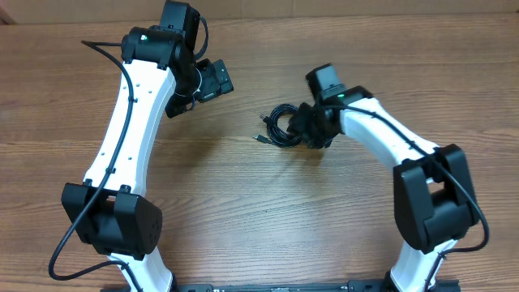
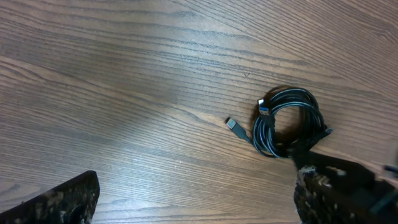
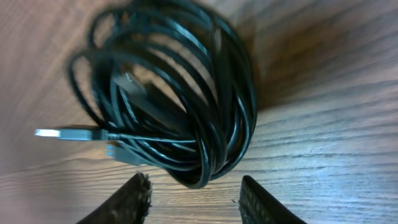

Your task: Untangle cables

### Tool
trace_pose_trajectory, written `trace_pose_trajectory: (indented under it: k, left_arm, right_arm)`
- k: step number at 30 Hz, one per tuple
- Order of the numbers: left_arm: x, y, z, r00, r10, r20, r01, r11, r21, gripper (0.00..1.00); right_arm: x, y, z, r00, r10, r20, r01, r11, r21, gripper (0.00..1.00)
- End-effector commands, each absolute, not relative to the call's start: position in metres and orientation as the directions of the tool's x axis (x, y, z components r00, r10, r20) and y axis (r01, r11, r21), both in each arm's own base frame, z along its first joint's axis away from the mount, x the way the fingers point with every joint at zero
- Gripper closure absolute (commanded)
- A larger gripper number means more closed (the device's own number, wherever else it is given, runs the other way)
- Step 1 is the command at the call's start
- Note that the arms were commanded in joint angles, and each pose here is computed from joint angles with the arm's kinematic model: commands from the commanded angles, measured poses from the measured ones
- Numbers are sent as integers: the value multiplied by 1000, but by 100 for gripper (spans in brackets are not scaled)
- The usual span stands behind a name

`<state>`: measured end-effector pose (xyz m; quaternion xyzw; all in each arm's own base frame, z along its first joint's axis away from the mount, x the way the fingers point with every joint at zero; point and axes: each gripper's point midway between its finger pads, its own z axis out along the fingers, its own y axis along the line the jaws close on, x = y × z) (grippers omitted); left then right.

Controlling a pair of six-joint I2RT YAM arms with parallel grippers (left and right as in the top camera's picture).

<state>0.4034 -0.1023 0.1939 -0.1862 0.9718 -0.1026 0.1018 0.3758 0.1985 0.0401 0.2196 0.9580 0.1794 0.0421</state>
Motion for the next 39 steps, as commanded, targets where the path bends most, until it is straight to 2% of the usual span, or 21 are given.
trace_pose_trajectory:
  k: [1,8,13,15,20,26,30,39]
  left_arm:
    - [404,-102,192,-907,-389,-160,-349,909,-229,0]
    - [404,-102,192,-907,-389,-160,-349,909,-229,0]
    - [404,-102,192,-907,-389,-160,-349,909,-229,0]
    - [404,-102,192,-907,-389,-160,-349,909,-229,0]
    - [404,-102,192,-907,-389,-160,-349,909,-229,1]
    - [404,-102,192,-907,-389,-160,-349,909,-229,0]
    - [404,-102,192,-907,-389,-160,-349,909,-229,1]
    - [404,-102,192,-907,-389,-160,-349,909,-229,0]
  right_arm:
    - [385,189,35,-852,520,-56,481,821,307,57]
    - [384,191,18,-857,514,-41,483,827,286,63]
    - [383,191,12,-859,511,-35,482,831,277,89]
    - [383,192,13,-860,510,-32,482,831,276,94]
    - [383,194,38,-870,493,-8,472,837,278,96]
    - [403,206,121,-930,355,-98,305,891,337,96]
    - [408,219,156,-948,292,-125,222,890,397,96]
    - [403,228,158,-965,229,-124,161,899,406,96]
